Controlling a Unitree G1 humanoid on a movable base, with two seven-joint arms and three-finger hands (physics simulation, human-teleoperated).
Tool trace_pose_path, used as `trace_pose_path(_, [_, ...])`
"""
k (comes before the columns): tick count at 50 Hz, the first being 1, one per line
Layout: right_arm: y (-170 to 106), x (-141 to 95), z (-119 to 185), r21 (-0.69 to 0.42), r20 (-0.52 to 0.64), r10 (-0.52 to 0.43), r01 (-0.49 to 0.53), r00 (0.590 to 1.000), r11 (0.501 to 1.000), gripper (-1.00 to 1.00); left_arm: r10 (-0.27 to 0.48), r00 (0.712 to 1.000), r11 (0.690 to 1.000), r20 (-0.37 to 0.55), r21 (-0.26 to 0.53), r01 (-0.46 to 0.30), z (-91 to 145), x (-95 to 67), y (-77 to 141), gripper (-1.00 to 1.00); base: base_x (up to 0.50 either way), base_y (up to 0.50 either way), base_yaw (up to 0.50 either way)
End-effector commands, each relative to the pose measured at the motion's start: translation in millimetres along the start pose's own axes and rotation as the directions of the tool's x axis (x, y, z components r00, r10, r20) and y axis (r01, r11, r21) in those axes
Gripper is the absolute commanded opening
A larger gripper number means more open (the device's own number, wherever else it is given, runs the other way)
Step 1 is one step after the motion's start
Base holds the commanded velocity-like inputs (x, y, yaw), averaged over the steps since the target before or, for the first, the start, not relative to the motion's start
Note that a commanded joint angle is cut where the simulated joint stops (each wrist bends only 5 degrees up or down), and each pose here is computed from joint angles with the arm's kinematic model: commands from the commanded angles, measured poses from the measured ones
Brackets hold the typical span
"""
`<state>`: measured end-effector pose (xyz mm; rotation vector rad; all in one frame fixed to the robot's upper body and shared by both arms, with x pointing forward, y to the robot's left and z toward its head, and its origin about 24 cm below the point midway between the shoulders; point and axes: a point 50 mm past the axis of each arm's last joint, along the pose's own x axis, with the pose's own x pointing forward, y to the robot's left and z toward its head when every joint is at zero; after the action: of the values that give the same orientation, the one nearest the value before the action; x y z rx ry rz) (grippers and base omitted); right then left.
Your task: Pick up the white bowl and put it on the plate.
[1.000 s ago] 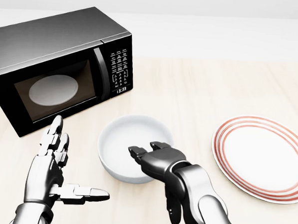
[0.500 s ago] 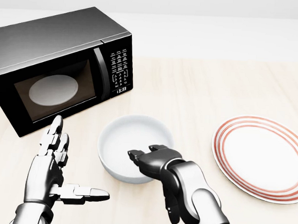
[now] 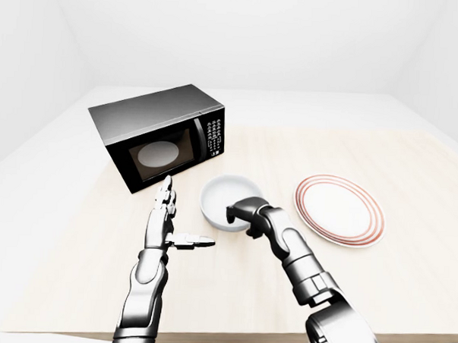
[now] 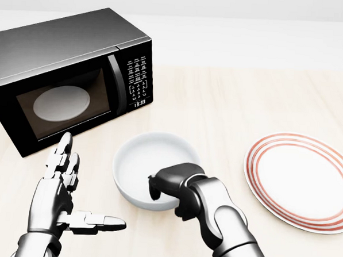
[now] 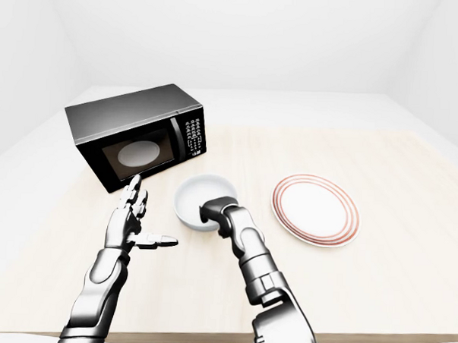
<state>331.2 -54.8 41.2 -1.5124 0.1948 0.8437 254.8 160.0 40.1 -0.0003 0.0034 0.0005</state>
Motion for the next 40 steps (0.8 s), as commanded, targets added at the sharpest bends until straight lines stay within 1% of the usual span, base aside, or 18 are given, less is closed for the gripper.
trace_pose_path(1, [13,4,1,0.006,0.002,0.058,-0.058,0.998,0.998,-1.00,0.000,1.000,1.000,0.000,0.000,0.000,0,0.0,0,1.00,0.00,0.00,0.00])
trace_pose_path(6, [12,4,1,0.008,0.003,0.051,-0.051,0.999,0.999,-1.00,0.000,1.000,1.000,0.000,0.000,0.000,0,0.0,0,1.00,0.00,0.00,0.00])
trace_pose_path(11, [6,4,3,0.013,0.012,0.014,-0.014,1.000,1.000,-1.00,0.000,1.000,1.000,0.000,0.000,0.000,0,0.0,0,1.00,0.00,0.00,0.00])
trace_pose_path(15, [-6,2,7,0.022,0.029,-0.056,0.055,0.998,0.998,-1.00,0.000,1.000,1.000,0.000,0.000,0.000,0,0.0,0,1.00,0.00,0.00,0.00])
trace_pose_path(16, [-13,1,8,0.022,0.032,-0.103,0.103,0.994,0.994,-1.00,0.000,1.000,1.000,0.000,0.000,0.000,0,0.0,0,1.00,0.00,0.00,0.00])
trace_pose_path(18, [-20,-1,10,0.036,0.045,-0.142,0.141,0.989,0.989,-1.00,0.000,1.000,1.000,0.000,0.000,0.000,0,0.0,0,1.00,0.00,0.00,0.00])
trace_pose_path(19, [-29,-3,11,0.041,0.048,-0.195,0.193,0.980,0.980,-1.00,0.000,1.000,1.000,0.000,0.000,0.000,0,0.0,0,1.00,0.00,0.00,0.00])
trace_pose_path(20, [-33,-4,11,0.051,0.054,-0.215,0.212,0.975,0.976,-1.00,0.000,1.000,1.000,0.000,0.000,0.000,0,0.0,0,1.00,0.00,0.00,0.00])
trace_pose_path(21, [-40,-6,11,0.055,0.054,-0.256,0.253,0.965,0.966,-1.00,0.000,1.000,1.000,0.000,0.000,0.000,0,0.0,0,1.00,0.00,0.00,0.00])
trace_pose_path(27, [-56,-13,10,0.087,0.063,-0.364,0.359,0.929,0.929,-1.00,0.000,1.000,1.000,0.000,0.000,0.000,0,0.0,0,1.00,0.00,0.00,0.00])
trace_pose_path(32, [-59,-15,10,0.088,0.064,-0.406,0.400,0.911,0.912,-1.00,0.000,1.000,1.000,0.000,0.000,0.000,0,0.0,0,1.00,0.00,0.00,0.00])
trace_pose_path(40, [-56,-20,11,0.098,0.071,-0.419,0.411,0.905,0.906,-1.00,0.000,1.000,1.000,0.000,0.001,0.000,0,0.0,0,1.00,0.00,0.00,0.00])
